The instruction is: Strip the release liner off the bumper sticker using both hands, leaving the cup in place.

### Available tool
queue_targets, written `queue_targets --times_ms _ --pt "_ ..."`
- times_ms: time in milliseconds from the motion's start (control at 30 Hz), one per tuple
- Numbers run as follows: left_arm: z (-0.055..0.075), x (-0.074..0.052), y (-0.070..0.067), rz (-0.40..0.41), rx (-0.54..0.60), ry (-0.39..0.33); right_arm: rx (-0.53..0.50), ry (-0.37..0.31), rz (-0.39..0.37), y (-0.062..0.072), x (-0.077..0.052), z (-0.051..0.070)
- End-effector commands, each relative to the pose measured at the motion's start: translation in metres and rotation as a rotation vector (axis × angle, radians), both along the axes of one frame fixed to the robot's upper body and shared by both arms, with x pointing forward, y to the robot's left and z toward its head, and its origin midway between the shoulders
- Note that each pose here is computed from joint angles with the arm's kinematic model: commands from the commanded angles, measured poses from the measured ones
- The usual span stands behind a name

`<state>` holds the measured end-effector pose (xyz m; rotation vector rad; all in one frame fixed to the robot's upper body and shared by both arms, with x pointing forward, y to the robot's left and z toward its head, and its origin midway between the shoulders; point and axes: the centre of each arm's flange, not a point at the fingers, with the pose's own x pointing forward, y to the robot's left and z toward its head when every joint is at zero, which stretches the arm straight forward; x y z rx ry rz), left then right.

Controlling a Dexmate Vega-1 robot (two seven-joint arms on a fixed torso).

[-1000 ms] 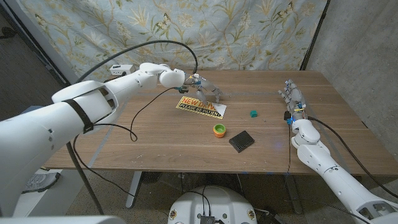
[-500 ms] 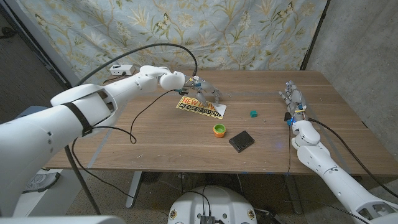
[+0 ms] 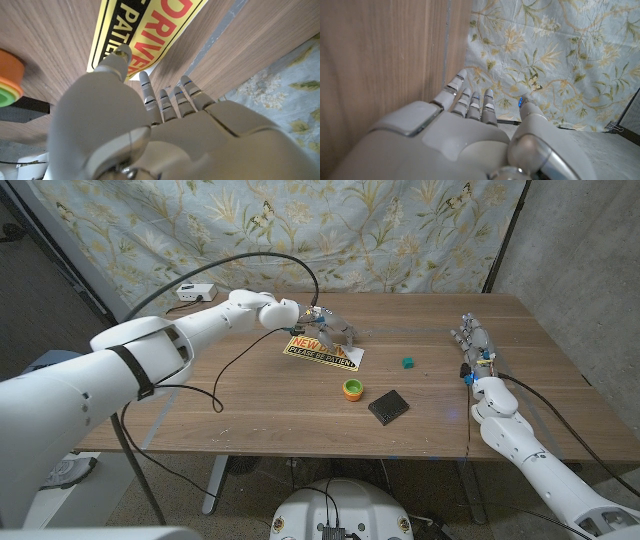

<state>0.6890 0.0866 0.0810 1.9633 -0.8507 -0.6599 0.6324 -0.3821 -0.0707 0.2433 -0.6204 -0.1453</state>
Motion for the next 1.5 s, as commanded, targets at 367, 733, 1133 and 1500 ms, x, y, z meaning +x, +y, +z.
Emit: queue_targets --times_ms 367,733,1133,1500 --pt "-0.006 -0.001 -0.003 -0.109 -0.085 -0.1 0.001 0.008 0.005 -0.007 -0.003 -0.008" --pt "-0.01 -0.001 -0.001 -0.106 -0.111 -0.127 -0.002 0.016 0.011 -0.007 -0.002 -0.011" --pt "-0.009 -0.005 0.0 -0.102 -0.18 -0.189 -0.014 0.023 0.016 -0.007 -0.003 -0.012" --pt "-0.012 -0.009 0.002 -0.113 -0.214 -0.216 -0.026 0.032 0.023 -0.004 -0.004 -0.016"
